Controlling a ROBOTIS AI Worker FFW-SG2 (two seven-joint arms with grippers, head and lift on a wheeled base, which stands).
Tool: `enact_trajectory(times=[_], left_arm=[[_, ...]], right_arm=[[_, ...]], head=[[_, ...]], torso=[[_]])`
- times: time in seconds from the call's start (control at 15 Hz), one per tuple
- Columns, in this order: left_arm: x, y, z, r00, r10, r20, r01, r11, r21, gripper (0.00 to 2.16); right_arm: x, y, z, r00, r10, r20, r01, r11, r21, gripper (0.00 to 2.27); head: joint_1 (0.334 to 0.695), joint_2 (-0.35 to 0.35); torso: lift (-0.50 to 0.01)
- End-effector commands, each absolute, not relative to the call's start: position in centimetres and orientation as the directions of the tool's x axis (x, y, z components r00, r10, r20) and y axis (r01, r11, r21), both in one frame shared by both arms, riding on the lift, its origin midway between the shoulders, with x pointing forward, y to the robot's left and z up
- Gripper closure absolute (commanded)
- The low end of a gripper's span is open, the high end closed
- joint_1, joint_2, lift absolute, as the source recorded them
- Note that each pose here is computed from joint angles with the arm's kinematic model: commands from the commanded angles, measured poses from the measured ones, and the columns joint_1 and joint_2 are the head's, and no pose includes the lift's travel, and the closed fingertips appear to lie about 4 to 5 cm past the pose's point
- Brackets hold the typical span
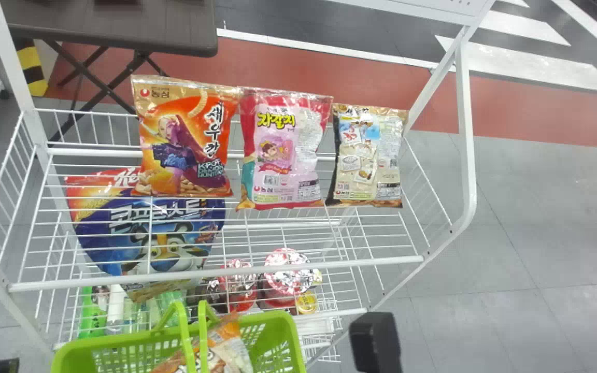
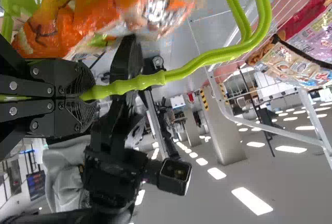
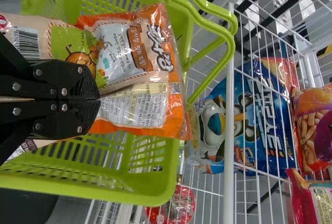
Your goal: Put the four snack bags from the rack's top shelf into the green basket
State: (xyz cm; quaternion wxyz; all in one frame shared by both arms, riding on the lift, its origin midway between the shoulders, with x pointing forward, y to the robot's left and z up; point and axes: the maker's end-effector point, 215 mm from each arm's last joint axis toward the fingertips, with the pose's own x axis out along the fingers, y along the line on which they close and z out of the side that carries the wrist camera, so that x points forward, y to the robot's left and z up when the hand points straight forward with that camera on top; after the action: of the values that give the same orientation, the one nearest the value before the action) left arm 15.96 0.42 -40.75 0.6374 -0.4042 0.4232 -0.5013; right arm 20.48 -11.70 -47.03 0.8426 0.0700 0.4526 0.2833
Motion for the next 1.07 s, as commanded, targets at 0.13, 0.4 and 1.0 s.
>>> enact_trajectory(times=[0.13, 0.4, 1.0], left_arm=[[15.9, 0.4, -40.8, 0.142, -0.981, -0.134, 0.303, 0.172, -0.937, 2.11], [15.6, -0.1, -40.7, 0.131, -0.983, -0.132, 0.304, 0.167, -0.938, 2.11], [14.7, -1.0, -40.3, 0.113, -0.986, -0.121, 0.312, 0.151, -0.938, 2.11]], right_arm=[[21.1, -10.9, -48.4, 0.436, 0.551, -0.711, -0.424, 0.823, 0.378, 1.3], [19.9, -12.5, -48.9, 0.394, 0.554, -0.734, -0.391, 0.823, 0.411, 0.01], [18.1, -10.6, -52.6, 0.294, 0.564, -0.772, -0.381, 0.809, 0.447, 0.06]], head=[[0.695, -0.35], [0.695, -0.35], [0.695, -0.35]], torso=[[0.0], [0.0], [0.0]])
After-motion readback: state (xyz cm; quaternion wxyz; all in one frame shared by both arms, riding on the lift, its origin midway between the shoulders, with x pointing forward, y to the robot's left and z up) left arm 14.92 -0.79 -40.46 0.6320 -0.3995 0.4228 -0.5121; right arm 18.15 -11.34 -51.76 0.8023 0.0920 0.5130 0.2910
